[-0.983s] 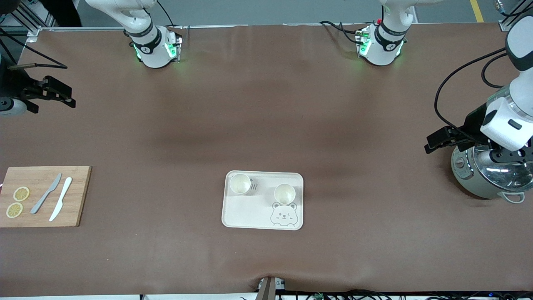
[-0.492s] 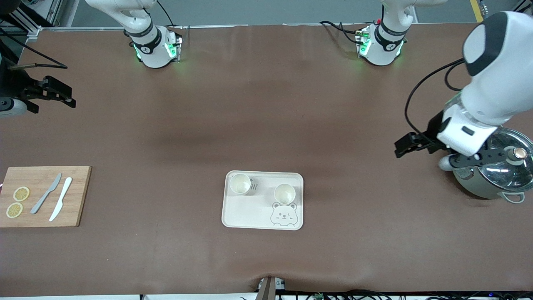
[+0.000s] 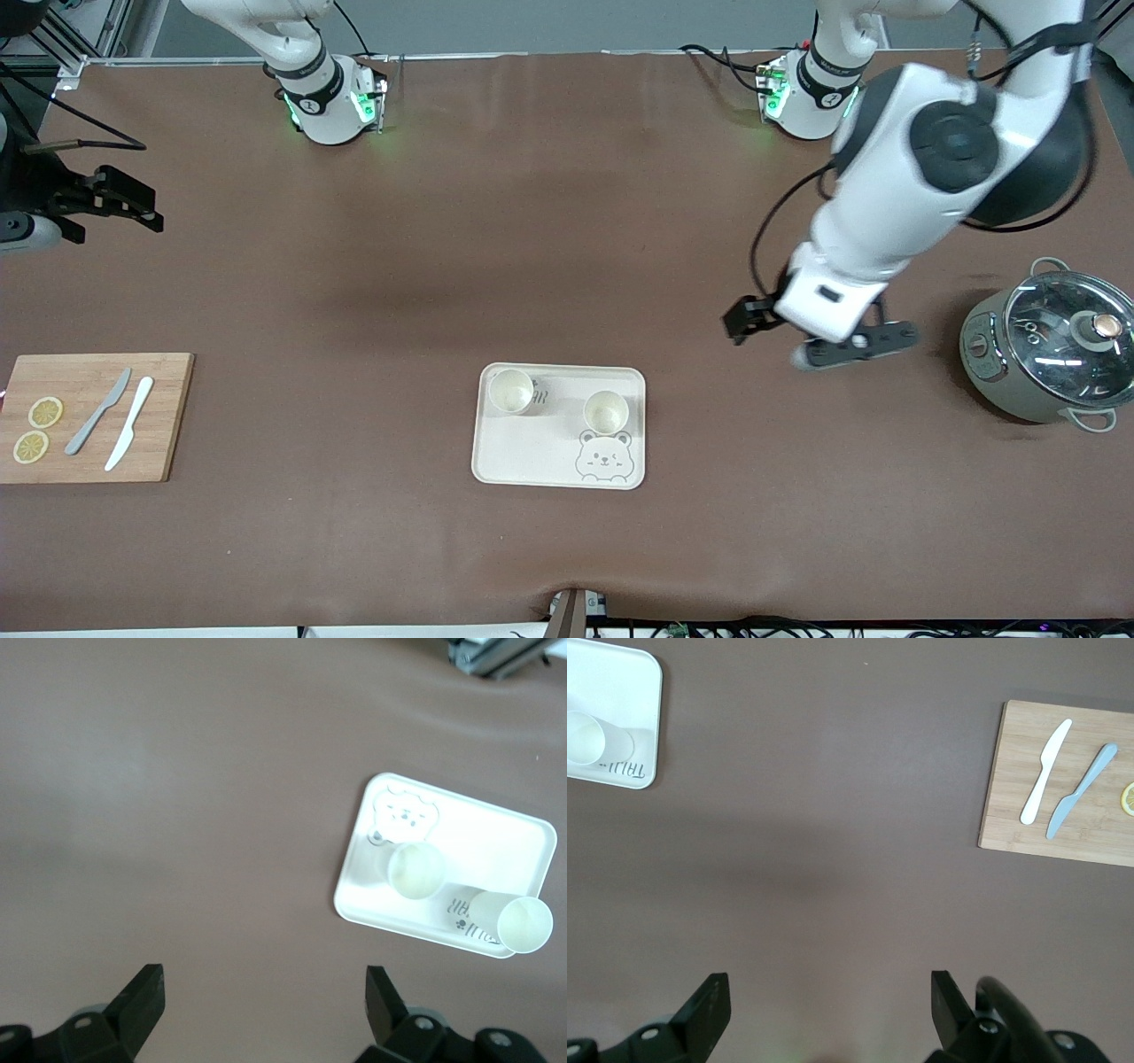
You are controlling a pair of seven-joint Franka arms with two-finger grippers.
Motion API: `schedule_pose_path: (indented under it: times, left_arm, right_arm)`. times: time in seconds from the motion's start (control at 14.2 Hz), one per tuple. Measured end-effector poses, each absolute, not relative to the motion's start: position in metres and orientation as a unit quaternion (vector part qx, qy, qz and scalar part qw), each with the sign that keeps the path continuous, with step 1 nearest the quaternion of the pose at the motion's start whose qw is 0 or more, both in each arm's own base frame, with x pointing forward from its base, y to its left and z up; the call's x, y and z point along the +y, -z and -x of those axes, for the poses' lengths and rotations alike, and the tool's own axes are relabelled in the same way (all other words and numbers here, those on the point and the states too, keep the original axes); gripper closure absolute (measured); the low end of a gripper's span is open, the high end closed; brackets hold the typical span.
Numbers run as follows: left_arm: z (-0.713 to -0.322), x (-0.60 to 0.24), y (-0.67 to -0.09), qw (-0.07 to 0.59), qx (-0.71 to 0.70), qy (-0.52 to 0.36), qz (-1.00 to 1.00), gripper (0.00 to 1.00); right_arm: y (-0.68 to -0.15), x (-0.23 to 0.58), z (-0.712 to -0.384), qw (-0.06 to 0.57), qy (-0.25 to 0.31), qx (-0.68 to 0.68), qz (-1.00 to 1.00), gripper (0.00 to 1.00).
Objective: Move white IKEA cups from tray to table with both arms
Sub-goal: 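Reach the left gripper toward the white cup on the tray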
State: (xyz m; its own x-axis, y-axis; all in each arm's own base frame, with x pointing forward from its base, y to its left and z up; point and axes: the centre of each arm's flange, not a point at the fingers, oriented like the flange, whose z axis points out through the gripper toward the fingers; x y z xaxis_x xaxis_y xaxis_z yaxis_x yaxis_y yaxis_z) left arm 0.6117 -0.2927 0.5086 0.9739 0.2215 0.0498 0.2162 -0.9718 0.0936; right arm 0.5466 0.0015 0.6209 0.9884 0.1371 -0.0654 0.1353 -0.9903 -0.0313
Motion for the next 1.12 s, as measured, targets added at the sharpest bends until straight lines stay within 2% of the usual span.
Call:
schedule_pose_path:
  times: [0.21,0.77,1.12]
  left_arm:
    - [-0.614,-0.331,-0.478,0.054,0.113,-0.034,-0.992,0.00]
    - [-0.644,-0.354,-0.375,0.062,0.102,-0.054,-0.991,0.00]
    - [-0.647,-0.356,-0.363,0.053,0.093,-0.066,-0.992,0.00]
  right_arm:
    - [-0.612,0.000,-0.551,0.014,-0.041,-0.069,0.997,0.00]
    - [-0.581,-0.006,-0.568,0.016,-0.064,-0.065,0.996,0.00]
    - [-0.564,-0.005,-0.576,0.017,-0.079,-0.060,0.995,0.00]
